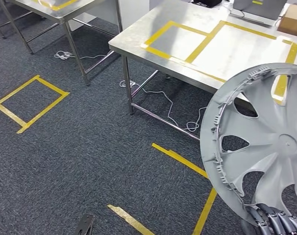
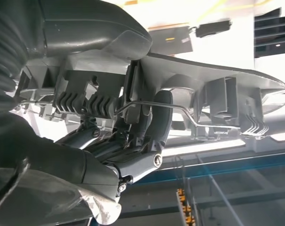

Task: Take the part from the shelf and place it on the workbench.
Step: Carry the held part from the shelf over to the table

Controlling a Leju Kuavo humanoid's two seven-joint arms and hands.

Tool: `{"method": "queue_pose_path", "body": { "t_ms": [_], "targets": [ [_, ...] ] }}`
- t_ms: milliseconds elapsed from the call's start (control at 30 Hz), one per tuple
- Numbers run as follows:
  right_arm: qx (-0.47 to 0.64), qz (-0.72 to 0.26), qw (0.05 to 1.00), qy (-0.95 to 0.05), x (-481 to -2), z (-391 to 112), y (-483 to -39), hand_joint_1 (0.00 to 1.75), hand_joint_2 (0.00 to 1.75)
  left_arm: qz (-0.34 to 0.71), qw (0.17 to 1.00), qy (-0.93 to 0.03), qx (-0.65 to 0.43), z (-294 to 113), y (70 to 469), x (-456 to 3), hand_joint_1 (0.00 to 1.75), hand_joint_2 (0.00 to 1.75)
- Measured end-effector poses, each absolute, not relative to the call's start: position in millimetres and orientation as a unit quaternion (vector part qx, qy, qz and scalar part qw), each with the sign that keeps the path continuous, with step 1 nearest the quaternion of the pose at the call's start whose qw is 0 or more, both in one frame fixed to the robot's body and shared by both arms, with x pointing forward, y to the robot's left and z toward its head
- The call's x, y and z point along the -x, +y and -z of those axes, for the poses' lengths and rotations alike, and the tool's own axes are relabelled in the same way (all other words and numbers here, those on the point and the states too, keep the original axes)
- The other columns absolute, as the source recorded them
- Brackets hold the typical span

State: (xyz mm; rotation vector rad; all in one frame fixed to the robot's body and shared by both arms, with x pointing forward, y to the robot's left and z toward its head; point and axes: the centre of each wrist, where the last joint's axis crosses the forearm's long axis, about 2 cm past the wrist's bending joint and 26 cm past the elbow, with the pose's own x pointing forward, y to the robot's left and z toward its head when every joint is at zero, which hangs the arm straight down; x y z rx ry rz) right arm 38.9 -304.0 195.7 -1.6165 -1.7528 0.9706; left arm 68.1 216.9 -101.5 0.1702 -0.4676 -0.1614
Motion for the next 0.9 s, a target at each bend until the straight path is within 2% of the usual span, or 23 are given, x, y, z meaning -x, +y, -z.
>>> {"method": "queue_pose_path", "body": {
  "t_ms": [733,900],
  "targets": [
    [0.6,-0.365,0.285,-0.652,-33.6,-198.1,-303.6,1.75,1.75,0.079,0.967,-0.228,-0.082,102.7,220.2,-63.9,0.0,0.0],
    [0.598,-0.369,0.256,-0.664,-41.4,-200.3,-304.0,1.75,1.75,0.07,0.963,-0.25,-0.07,101.3,219.4,-72.6,0.0,0.0]
  ]
}}
